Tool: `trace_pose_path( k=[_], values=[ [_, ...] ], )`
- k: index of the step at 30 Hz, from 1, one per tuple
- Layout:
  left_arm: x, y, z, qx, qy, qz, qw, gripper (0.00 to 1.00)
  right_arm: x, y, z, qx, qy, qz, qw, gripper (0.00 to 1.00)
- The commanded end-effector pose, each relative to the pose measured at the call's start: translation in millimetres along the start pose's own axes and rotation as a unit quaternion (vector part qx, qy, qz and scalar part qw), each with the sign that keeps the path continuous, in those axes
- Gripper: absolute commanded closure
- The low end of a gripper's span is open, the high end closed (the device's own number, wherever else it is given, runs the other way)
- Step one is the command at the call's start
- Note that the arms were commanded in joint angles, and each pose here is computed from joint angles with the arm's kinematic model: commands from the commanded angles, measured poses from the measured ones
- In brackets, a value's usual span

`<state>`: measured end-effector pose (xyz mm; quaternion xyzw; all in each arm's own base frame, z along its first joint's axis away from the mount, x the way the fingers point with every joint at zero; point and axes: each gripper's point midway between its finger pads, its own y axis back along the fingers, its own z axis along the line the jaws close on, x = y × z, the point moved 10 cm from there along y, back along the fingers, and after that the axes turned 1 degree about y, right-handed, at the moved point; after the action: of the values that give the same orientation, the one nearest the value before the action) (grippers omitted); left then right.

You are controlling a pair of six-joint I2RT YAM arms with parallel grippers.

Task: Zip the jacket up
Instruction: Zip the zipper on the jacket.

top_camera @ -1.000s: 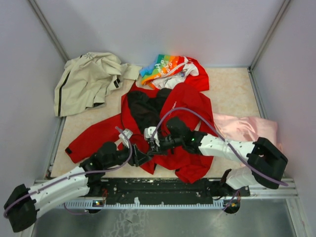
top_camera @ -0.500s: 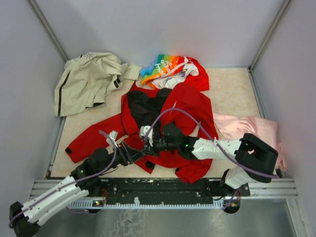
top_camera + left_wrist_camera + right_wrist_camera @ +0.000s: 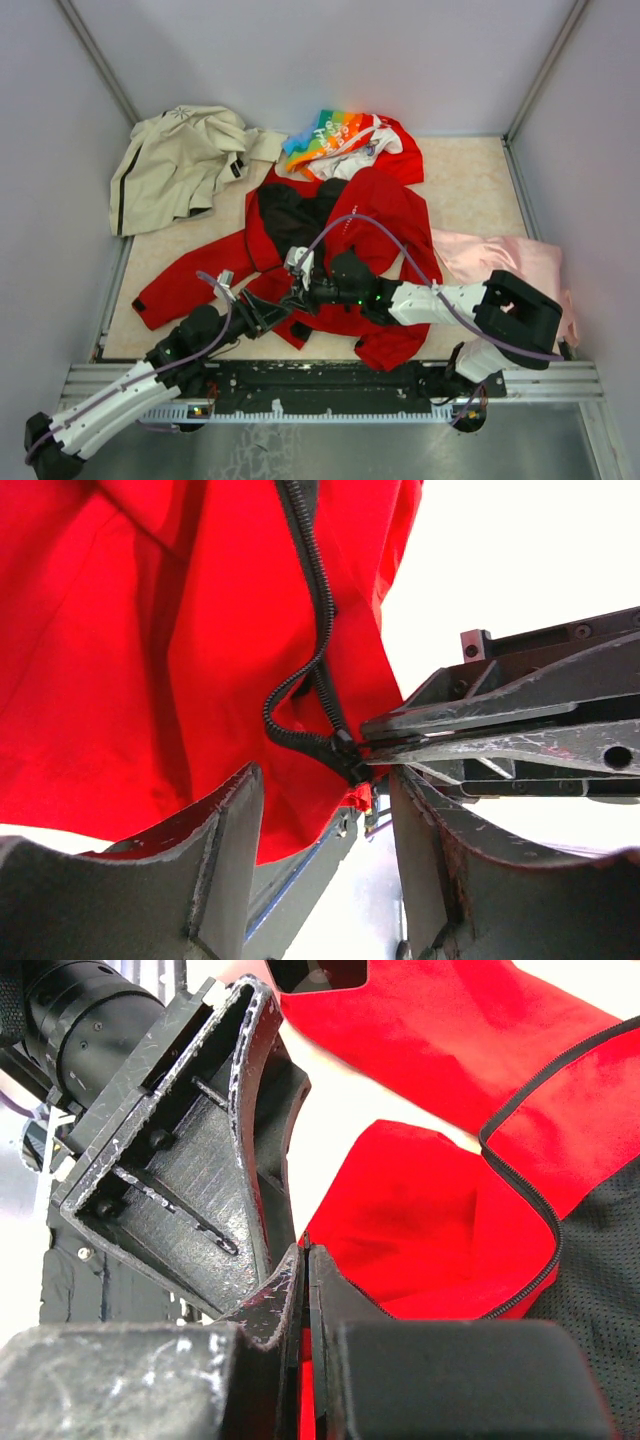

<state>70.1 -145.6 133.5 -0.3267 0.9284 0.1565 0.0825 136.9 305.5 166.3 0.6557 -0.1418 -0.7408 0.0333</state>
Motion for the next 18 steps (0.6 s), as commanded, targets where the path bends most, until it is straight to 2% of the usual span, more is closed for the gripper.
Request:
trace_pose_path(
  k=[1,4,10,14,16,18],
  values=[
    [1.0,-2.0,-4.1,0.037,0.004,0.001,0.999,0.42,-17.8,-2.5,6.2,-0.002,0.008,-0.050,0.999,1.00],
    [1.1,-2.9,-4.0,0.042,0.009,0.000,0.999,0.42,-17.1,-3.0,8.5,-0.006,0.006,-0.050,0.999,1.00],
    [2.8,-6.7,6.3,0.035,0.042,-0.009,0.998,0.51,-16.2,-2.6,13.2,-0.021,-0.001,-0.049,0.999,1.00],
    [1.7,-8.1,9.3,0.026,0.037,-0.018,0.999,0.57,-13.3,-2.1,16.0,-0.031,-0.004,-0.040,0.999,1.00],
    [1.6,-8.5,10.1,0.023,0.028,-0.020,0.999,0.64,-11.3,-1.8,16.5,-0.032,-0.006,-0.036,0.999,1.00],
    [2.1,-8.4,11.1,0.021,0.013,-0.016,1.000,0.75,-10.7,-1.2,15.2,-0.023,-0.006,-0.036,0.999,1.00]
  ],
)
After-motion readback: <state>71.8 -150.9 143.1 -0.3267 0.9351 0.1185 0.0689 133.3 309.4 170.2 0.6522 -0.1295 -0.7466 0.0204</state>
